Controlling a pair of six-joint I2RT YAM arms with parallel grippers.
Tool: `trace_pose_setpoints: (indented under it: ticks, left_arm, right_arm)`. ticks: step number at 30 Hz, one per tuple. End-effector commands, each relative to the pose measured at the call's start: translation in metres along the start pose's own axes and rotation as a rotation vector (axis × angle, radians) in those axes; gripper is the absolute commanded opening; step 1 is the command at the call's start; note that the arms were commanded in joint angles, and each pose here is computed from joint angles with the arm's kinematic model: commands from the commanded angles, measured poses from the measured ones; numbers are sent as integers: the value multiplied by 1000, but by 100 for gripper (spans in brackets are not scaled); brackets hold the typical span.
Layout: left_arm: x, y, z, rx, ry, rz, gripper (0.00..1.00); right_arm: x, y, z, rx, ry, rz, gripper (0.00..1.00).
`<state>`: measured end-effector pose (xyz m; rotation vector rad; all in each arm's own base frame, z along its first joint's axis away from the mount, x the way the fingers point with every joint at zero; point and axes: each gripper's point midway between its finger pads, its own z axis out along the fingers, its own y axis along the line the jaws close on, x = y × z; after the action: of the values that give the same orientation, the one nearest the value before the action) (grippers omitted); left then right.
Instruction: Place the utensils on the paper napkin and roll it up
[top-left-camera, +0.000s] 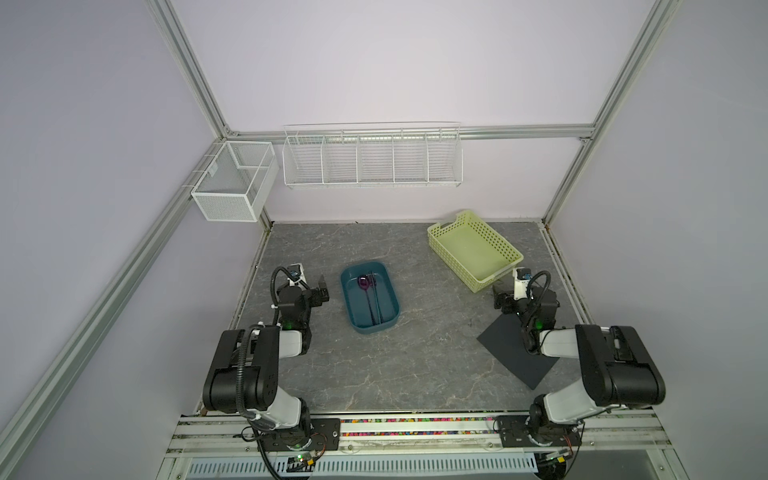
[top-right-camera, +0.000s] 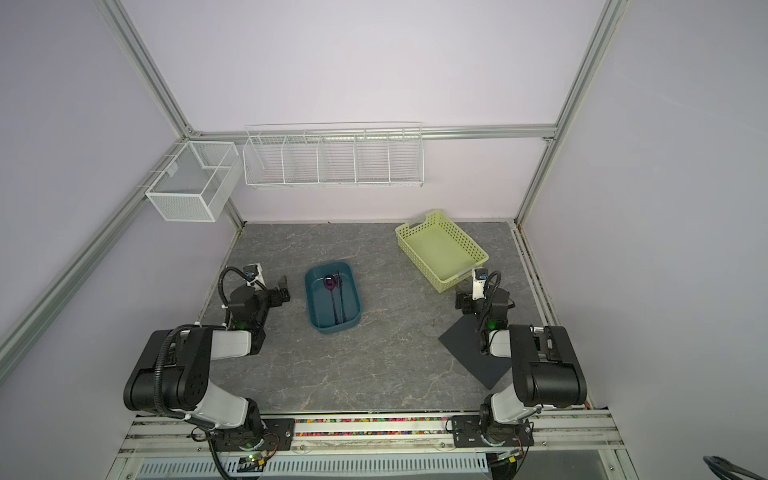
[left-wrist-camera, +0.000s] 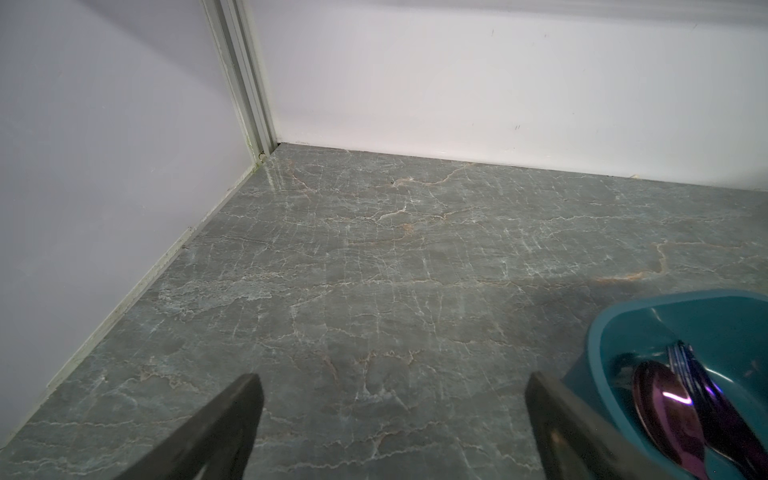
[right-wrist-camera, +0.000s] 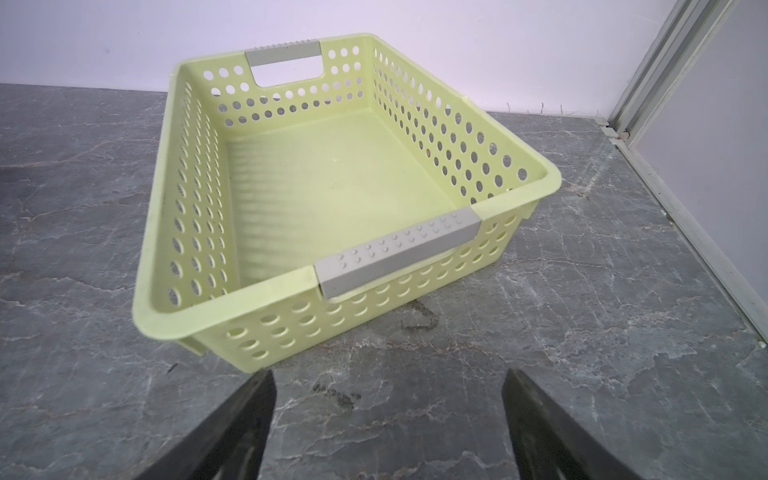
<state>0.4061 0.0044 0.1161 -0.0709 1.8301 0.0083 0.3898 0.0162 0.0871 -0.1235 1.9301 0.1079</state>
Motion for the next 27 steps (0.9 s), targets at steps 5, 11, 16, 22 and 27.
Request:
trace_pose_setpoints:
  ticks: [5,11,16,22,27]
  left_arm:
    - [0,2,0,-13,-3,13,99]
    - [-16,5,-11,-32,-28,5,99]
    - [-38,7,-24,-78,-23,9,98]
    - [-66,0,-36,-73,19,-106,96]
    - [-79,-22,-48,3,103,-176,90]
  right_arm:
    - [-8,1,-3,-5,-36,-29,88]
    - [-16,3,-5,1,-19,-38,88]
    - [-26,7,-6,-20,47,-27,88]
    - [-40,25,-8,-98,141,17,92]
    - [-54,49,-6,-192,228,90,97]
